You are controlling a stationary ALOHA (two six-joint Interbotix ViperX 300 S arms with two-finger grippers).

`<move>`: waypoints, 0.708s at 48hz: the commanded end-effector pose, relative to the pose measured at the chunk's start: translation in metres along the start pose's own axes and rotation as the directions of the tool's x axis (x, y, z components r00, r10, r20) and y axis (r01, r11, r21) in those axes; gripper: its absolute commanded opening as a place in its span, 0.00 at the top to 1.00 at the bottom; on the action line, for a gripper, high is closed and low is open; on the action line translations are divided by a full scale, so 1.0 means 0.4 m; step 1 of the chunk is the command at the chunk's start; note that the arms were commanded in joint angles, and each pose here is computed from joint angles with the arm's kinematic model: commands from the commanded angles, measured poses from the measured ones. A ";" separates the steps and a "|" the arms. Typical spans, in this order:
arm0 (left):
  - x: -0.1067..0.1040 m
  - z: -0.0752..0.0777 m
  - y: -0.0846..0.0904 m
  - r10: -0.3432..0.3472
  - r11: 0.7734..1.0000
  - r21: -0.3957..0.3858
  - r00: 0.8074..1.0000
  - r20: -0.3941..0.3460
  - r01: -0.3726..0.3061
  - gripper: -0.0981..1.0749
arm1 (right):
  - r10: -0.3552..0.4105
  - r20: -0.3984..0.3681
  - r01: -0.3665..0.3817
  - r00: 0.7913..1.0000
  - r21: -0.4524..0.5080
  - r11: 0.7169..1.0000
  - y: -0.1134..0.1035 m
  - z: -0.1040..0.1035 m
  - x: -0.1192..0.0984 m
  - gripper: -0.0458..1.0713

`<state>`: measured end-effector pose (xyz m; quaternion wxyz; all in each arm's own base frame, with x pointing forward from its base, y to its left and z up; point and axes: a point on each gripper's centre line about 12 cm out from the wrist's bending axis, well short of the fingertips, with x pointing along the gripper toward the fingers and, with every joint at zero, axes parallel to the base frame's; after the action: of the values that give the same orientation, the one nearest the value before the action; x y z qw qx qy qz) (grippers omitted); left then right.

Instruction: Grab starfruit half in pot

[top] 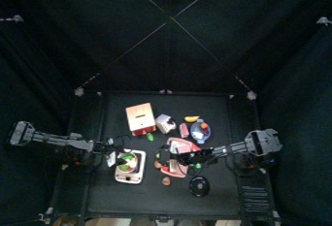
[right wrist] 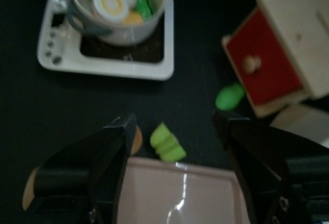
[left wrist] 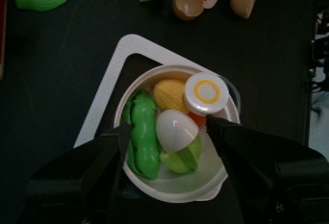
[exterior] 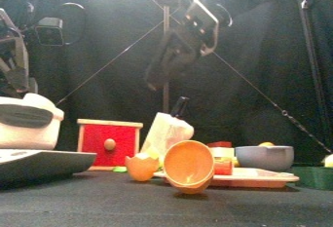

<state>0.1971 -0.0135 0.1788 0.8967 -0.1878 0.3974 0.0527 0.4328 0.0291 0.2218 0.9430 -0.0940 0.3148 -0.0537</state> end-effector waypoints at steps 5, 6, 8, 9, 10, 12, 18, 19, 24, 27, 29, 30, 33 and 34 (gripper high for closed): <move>-0.018 0.039 -0.013 -0.012 0.998 0.055 0.998 0.058 0.009 0.09 | -0.038 0.072 0.040 0.997 -0.022 0.999 -0.020 0.074 -0.016 0.11; -0.021 0.040 -0.022 -0.022 0.997 0.081 0.998 0.059 0.017 0.09 | -0.042 0.066 0.043 0.997 -0.017 0.999 -0.022 0.072 -0.015 0.11; -0.027 0.043 -0.038 -0.042 0.991 0.131 0.997 0.060 0.033 0.09 | -0.045 0.058 0.046 0.997 -0.010 0.999 -0.023 0.067 -0.015 0.11; -0.029 0.044 -0.046 -0.050 0.988 0.151 0.997 0.057 0.041 0.09 | -0.045 0.054 0.046 0.997 -0.008 0.999 -0.023 0.065 -0.014 0.11; -0.034 0.046 -0.059 -0.064 0.982 0.181 0.997 0.053 0.054 0.09 | -0.044 0.052 0.044 0.998 -0.004 0.999 -0.022 0.063 -0.014 0.11; -0.039 0.045 -0.074 -0.077 0.975 0.214 0.996 0.038 0.067 0.09 | -0.042 0.045 0.042 0.998 0.001 0.999 -0.021 0.057 -0.013 0.11; -0.054 0.036 -0.105 -0.091 0.960 0.263 0.995 -0.031 0.096 0.09 | -0.037 0.025 0.036 0.999 0.015 0.999 -0.018 0.041 -0.009 0.11; -0.054 0.032 -0.108 -0.089 0.959 0.266 0.995 -0.046 0.098 0.09 | -0.034 0.021 0.034 0.999 0.016 0.999 -0.016 0.038 -0.009 0.11; -0.055 0.018 -0.114 -0.070 0.960 0.261 0.990 -0.119 0.099 0.09 | -0.032 0.010 0.032 0.999 0.020 0.999 -0.013 0.028 -0.008 0.11; -0.049 0.011 -0.111 -0.048 0.961 0.261 0.987 -0.154 0.088 0.09 | -0.033 0.005 0.033 0.999 0.019 0.999 -0.014 0.023 -0.005 0.11; -0.043 0.008 -0.110 -0.035 0.962 0.261 0.984 -0.176 0.081 0.10 | -0.032 0.003 0.032 0.999 0.020 0.999 -0.012 0.021 -0.004 0.11; -0.039 0.005 -0.109 -0.024 0.962 0.261 0.981 -0.195 0.075 0.10 | -0.034 0.000 0.034 0.999 0.021 0.999 -0.014 0.019 -0.004 0.11; -0.031 0.000 -0.109 -0.009 0.963 0.259 0.974 -0.226 0.069 0.10 | -0.034 -0.005 0.034 0.999 0.023 0.999 -0.013 0.016 -0.001 0.11; -0.029 -0.002 -0.109 -0.006 0.964 0.257 0.972 -0.235 0.068 0.10 | -0.034 -0.008 0.034 0.999 0.022 0.999 -0.012 0.014 0.000 0.11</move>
<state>0.1938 -0.0508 0.1944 0.8653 -0.0761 0.4939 -0.0391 0.4358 0.0257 0.2164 0.9374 -0.0940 0.3277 -0.0719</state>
